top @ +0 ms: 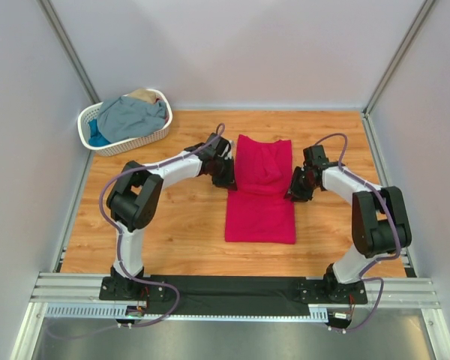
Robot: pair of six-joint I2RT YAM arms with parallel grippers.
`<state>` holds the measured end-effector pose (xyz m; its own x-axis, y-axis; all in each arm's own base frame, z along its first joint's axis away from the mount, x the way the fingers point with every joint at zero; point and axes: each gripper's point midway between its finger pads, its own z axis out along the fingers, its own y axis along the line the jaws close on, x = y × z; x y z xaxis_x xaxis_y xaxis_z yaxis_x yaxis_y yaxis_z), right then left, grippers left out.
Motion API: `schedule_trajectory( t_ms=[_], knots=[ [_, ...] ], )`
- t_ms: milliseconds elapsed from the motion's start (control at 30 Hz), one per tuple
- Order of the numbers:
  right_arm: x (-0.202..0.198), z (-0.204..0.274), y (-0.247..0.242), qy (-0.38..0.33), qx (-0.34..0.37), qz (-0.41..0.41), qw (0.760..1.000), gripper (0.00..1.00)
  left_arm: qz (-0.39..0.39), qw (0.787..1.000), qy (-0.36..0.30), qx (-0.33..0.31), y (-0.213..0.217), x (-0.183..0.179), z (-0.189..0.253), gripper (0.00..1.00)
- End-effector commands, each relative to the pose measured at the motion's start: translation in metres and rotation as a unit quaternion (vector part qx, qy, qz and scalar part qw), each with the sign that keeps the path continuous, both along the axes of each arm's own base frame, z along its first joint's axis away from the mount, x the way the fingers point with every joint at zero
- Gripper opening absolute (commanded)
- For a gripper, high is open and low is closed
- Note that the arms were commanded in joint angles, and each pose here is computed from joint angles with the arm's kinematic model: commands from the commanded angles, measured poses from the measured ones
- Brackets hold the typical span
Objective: Fold and stack the t-shirts
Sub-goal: Fold the tshirt
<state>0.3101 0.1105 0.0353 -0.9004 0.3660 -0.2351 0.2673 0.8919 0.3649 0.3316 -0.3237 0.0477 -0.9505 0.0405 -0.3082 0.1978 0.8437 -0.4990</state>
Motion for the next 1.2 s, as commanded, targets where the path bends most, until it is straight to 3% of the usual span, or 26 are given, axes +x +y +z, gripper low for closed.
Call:
schedule_trajectory(
  t_ms=[0,333,567,667,700,800,900,1033,1167],
  knots=[
    [0.034,0.003,-0.006,-0.038,-0.012,-0.018,0.999,0.31,-0.005,1.0,-0.012,-0.026,-0.003,0.022,0.016,0.17],
    [0.027,0.002,-0.021,-0.033,-0.03,-0.07,0.997,0.34,-0.02,0.997,-0.014,-0.067,-0.015,0.043,0.011,0.22],
    [0.026,0.023,-0.017,-0.043,-0.016,-0.077,0.996,0.34,-0.017,0.995,-0.079,-0.059,0.0,0.069,0.068,0.26],
    [0.023,0.029,-0.008,-0.047,-0.005,-0.068,0.997,0.3,-0.02,0.995,-0.08,-0.049,0.008,0.056,0.075,0.27],
    [0.022,0.031,-0.005,-0.049,-0.002,-0.066,0.997,0.28,-0.022,0.994,-0.087,-0.054,0.009,0.049,0.086,0.26],
    [0.014,0.03,0.01,-0.039,0.012,-0.052,0.998,0.19,-0.031,0.997,-0.064,-0.041,0.013,0.017,0.076,0.06],
    [0.01,0.03,0.023,-0.041,0.018,-0.043,0.998,0.12,-0.056,0.997,-0.039,-0.037,0.004,-0.014,0.061,0.0],
    [0.018,0.027,0.036,-0.043,0.029,-0.032,0.998,0.09,-0.075,0.996,-0.015,-0.046,-0.011,-0.031,0.045,0.0],
    [0.025,0.013,0.033,-0.035,0.013,-0.032,0.999,0.08,-0.072,0.996,-0.005,-0.048,-0.021,-0.024,0.033,0.0]
  ],
)
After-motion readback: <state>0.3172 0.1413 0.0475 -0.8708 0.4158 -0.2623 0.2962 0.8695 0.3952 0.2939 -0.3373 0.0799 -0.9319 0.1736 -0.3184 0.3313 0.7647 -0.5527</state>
